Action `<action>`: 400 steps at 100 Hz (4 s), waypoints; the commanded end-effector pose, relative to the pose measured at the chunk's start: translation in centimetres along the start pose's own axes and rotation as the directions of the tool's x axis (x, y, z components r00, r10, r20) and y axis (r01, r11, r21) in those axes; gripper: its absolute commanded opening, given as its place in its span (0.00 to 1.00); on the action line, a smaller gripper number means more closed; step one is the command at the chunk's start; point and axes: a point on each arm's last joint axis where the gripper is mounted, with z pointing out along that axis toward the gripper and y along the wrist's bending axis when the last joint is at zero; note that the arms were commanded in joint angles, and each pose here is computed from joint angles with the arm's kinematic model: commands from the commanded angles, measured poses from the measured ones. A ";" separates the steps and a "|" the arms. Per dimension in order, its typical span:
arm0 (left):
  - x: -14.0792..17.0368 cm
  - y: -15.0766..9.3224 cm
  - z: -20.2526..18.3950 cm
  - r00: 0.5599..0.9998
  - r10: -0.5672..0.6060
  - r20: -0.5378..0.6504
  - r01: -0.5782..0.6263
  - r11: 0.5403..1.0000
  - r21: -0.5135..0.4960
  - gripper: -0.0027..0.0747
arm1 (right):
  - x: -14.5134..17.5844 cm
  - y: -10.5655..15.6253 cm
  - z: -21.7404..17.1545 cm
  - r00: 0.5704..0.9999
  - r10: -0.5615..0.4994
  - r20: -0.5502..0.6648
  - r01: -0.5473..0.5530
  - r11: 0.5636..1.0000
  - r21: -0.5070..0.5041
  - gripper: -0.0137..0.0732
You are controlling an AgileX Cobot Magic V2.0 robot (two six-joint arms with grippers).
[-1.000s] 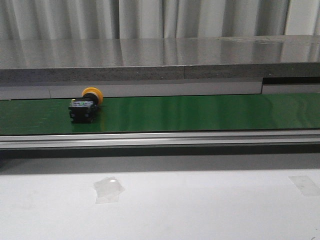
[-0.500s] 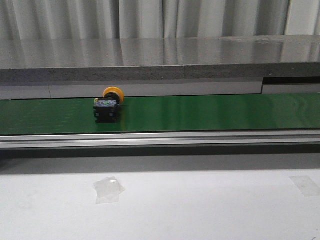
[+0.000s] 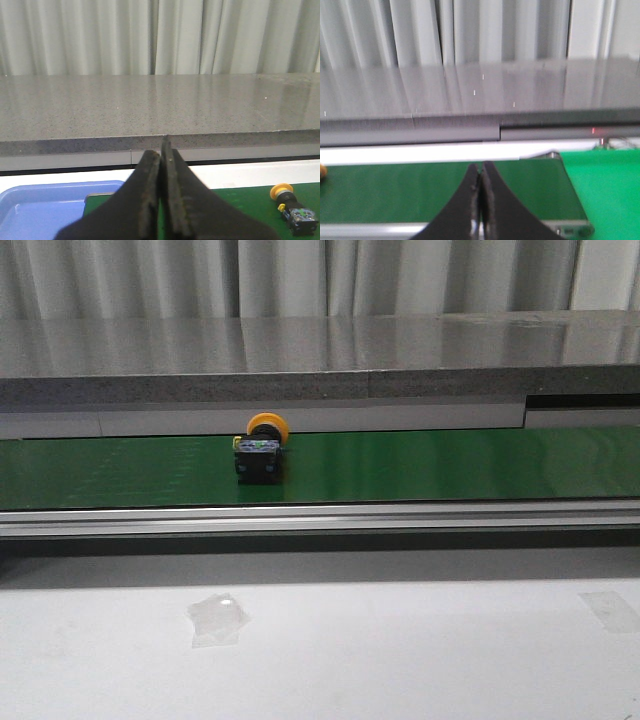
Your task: Move button from left to right
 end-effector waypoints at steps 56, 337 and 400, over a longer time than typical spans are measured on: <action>-1.3 0.1 -0.1 0.997 -0.014 0.074 0.015 1.000 -0.018 0.01 | -6.2 0.5 9.7 0.838 0.016 -0.546 0.004 0.999 0.036 0.08; -1.3 0.1 -0.1 0.997 -0.014 0.074 0.015 1.000 -0.018 0.01 | 3.7 7.8 32.1 0.465 -0.316 -0.827 0.064 0.944 -0.325 0.64; -1.3 0.1 -0.1 0.997 -0.014 0.074 0.015 1.000 -0.018 0.01 | -4.0 1.2 32.4 0.531 -0.278 -0.800 0.207 0.959 -0.196 0.41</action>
